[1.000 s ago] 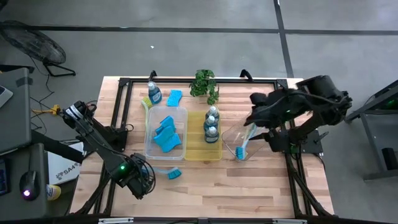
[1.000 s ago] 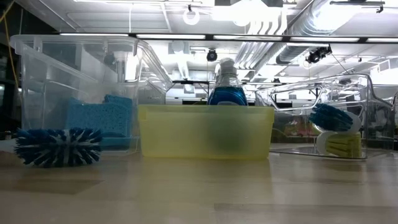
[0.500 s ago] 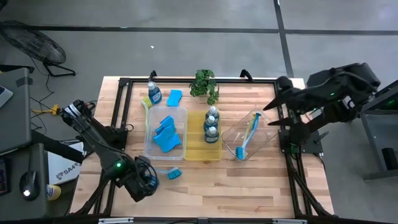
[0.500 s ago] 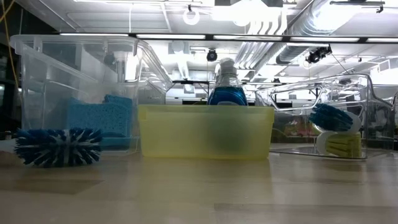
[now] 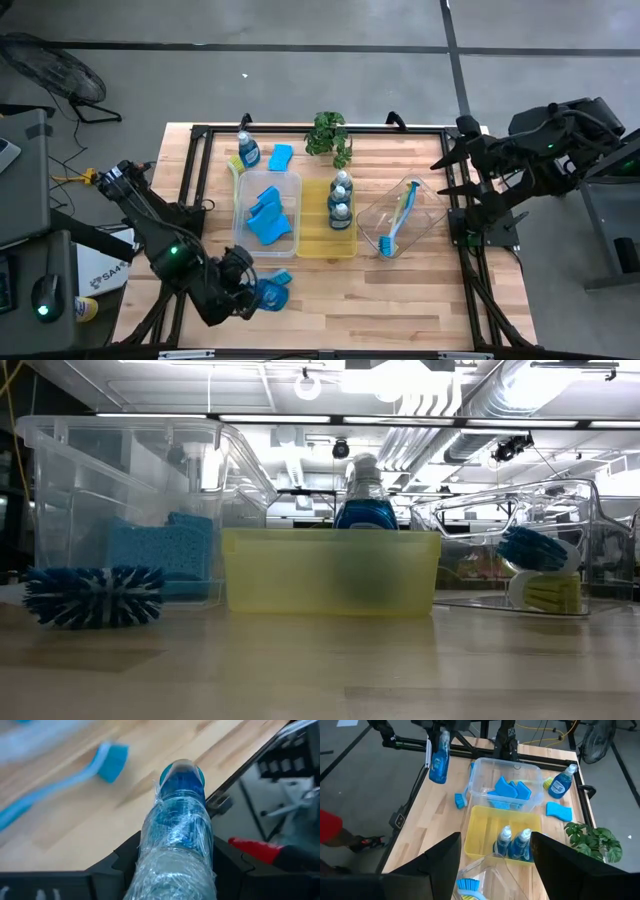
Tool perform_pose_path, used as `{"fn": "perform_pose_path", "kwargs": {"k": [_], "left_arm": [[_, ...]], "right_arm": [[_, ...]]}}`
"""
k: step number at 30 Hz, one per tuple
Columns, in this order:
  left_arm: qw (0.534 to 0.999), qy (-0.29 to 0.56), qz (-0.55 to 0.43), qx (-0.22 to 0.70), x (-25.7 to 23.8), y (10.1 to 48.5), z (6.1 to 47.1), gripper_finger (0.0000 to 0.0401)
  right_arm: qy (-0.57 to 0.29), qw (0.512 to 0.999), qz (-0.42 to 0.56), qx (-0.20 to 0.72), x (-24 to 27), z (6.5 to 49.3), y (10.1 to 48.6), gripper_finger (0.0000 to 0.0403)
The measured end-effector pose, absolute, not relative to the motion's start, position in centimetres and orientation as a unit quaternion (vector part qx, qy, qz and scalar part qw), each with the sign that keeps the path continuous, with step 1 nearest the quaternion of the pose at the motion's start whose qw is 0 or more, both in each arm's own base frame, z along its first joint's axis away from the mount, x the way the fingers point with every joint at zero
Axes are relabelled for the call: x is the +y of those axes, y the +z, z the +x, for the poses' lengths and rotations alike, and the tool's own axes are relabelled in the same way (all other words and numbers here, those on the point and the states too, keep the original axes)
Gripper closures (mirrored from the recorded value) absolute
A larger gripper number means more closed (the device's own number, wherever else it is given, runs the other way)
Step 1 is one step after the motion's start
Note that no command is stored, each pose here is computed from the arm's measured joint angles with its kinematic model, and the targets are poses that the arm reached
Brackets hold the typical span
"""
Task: Pick & Place Kitchen Sink Supplies
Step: Put the dishwashing liquid bottle into the yellow bin
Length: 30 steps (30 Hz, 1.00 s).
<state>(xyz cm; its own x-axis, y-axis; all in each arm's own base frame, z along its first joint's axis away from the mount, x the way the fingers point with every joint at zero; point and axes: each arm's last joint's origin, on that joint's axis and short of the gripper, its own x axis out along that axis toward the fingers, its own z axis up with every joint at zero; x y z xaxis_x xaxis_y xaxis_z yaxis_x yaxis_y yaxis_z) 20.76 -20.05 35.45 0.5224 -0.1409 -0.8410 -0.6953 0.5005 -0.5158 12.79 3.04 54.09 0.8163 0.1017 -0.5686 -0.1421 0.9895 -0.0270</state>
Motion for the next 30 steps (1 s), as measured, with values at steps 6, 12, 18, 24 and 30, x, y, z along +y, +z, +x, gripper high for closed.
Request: {"fn": "perform_pose_path", "kwargs": {"k": [6,12,18,24,30], "left_arm": [[0.786,0.166,-0.438,0.404,-17.4,38.3,23.0,0.0238],[0.819,0.151,-0.396,0.386,-13.0,40.4,25.6,0.0238],[0.846,0.132,-0.346,0.383,-7.5,41.7,27.5,0.0238],[0.863,0.118,-0.295,0.394,-1.8,41.9,28.3,0.0238],[0.879,0.112,-0.236,0.400,3.1,41.6,28.4,0.0238]], "right_arm": [[0.068,0.952,-0.039,0.296,3.0,12.8,54.1,0.0171],[0.070,0.952,-0.042,0.296,3.1,12.8,54.1,0.0171],[0.067,0.952,-0.035,0.296,3.0,12.8,54.1,0.0171],[0.030,0.955,-0.033,0.294,2.9,12.8,54.1,0.0171],[-0.013,0.957,-0.009,0.290,2.7,12.8,54.1,0.0171]]}}
